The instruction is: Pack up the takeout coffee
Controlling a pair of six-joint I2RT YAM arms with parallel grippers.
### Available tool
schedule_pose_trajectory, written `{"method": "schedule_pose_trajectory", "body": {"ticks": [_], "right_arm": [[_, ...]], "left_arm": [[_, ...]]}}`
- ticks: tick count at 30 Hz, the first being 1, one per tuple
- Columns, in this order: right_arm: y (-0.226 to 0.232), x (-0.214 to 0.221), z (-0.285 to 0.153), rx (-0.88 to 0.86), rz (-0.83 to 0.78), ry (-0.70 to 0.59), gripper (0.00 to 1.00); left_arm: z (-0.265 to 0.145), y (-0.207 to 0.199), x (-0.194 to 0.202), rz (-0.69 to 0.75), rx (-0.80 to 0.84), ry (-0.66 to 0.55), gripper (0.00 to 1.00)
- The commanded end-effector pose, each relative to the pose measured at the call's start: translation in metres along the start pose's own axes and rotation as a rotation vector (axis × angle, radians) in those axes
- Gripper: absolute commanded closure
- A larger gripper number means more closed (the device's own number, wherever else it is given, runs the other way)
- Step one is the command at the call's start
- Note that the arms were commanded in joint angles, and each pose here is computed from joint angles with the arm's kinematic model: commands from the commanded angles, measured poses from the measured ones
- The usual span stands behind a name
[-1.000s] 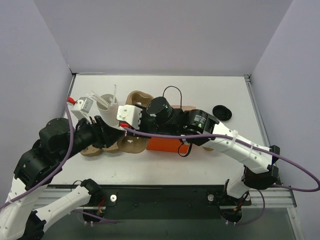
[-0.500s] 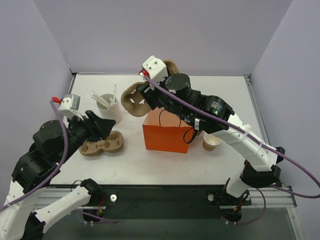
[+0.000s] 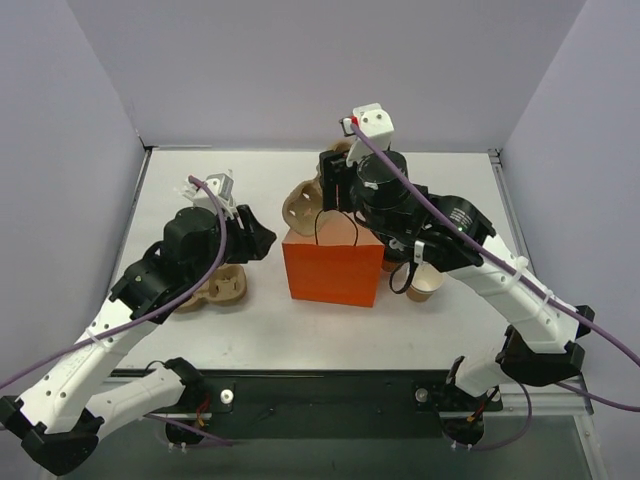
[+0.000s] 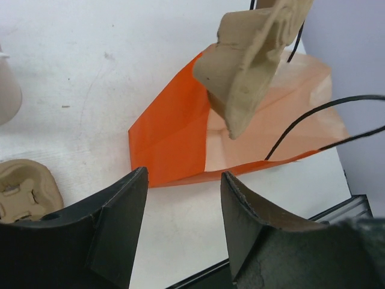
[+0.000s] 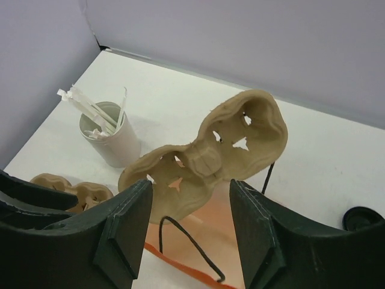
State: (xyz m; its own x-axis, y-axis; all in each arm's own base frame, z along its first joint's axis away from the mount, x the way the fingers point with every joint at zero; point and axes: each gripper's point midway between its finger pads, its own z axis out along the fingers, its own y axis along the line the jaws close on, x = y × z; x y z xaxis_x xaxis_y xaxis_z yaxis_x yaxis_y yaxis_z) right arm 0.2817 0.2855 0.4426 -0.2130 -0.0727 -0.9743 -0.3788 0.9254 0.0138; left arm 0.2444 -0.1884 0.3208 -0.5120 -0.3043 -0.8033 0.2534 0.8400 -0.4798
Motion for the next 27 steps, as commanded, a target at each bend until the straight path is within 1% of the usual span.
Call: {"method": "schedule_pose_trajectory", "body": {"ticks": [1, 9, 14, 15, 17, 18, 19, 21, 22, 23, 24, 25, 27], "right_arm": [[-0.025, 0.0, -0.017, 0.086, 0.085, -0.019, 0.46], [-0.043, 0.005, -0.025, 0.13, 0.07, -0.022, 0.46], [-0.048, 0.007, -0.026, 0.142, 0.052, -0.018, 0.45], [-0.046, 0.007, -0.027, 0.119, 0.039, -0.015, 0.43], [-0.053, 0.003, -0.027, 0.1, -0.015, -0.017, 0.42], [-0.046, 0.003, -0.026, 0.02, -0.026, -0.009, 0.42], [-0.046, 0.003, -0.024, -0.016, -0.049, -0.002, 0.42], [-0.062, 0.002, -0.015, -0.032, -0.04, 0.008, 0.42], [-0.057, 0.002, -0.014, -0.109, -0.038, 0.015, 0.42], [-0.058, 0.002, -0.012, -0.143, -0.059, 0.015, 0.42], [-0.071, 0.001, -0.007, -0.138, -0.058, 0.01, 0.42], [-0.061, -0.002, -0.006, -0.229, -0.053, -0.013, 0.42], [-0.07, 0.009, 0.004, -0.254, -0.051, -0.002, 0.42]], "left_arm": [[-0.002, -0.012, -0.018, -0.041, 0.067, -0.098, 0.39], [0.002, -0.022, -0.037, -0.022, 0.112, -0.179, 0.39], [0.006, -0.026, -0.039, 0.021, 0.128, -0.185, 0.39], [0.007, -0.028, -0.038, 0.032, 0.139, -0.18, 0.39], [0.008, -0.029, -0.034, 0.048, 0.15, -0.167, 0.39], [0.009, -0.029, -0.033, 0.051, 0.153, -0.163, 0.39], [0.009, -0.029, -0.032, 0.051, 0.155, -0.16, 0.39], [0.009, -0.028, -0.03, 0.052, 0.152, -0.153, 0.39], [0.009, -0.028, -0.03, 0.053, 0.153, -0.152, 0.39], [0.009, -0.028, -0.029, 0.056, 0.154, -0.15, 0.39], [0.009, -0.028, -0.028, 0.057, 0.153, -0.144, 0.39], [0.009, -0.028, -0.028, 0.058, 0.154, -0.141, 0.39], [0.008, -0.027, -0.026, 0.065, 0.152, -0.132, 0.39]]}}
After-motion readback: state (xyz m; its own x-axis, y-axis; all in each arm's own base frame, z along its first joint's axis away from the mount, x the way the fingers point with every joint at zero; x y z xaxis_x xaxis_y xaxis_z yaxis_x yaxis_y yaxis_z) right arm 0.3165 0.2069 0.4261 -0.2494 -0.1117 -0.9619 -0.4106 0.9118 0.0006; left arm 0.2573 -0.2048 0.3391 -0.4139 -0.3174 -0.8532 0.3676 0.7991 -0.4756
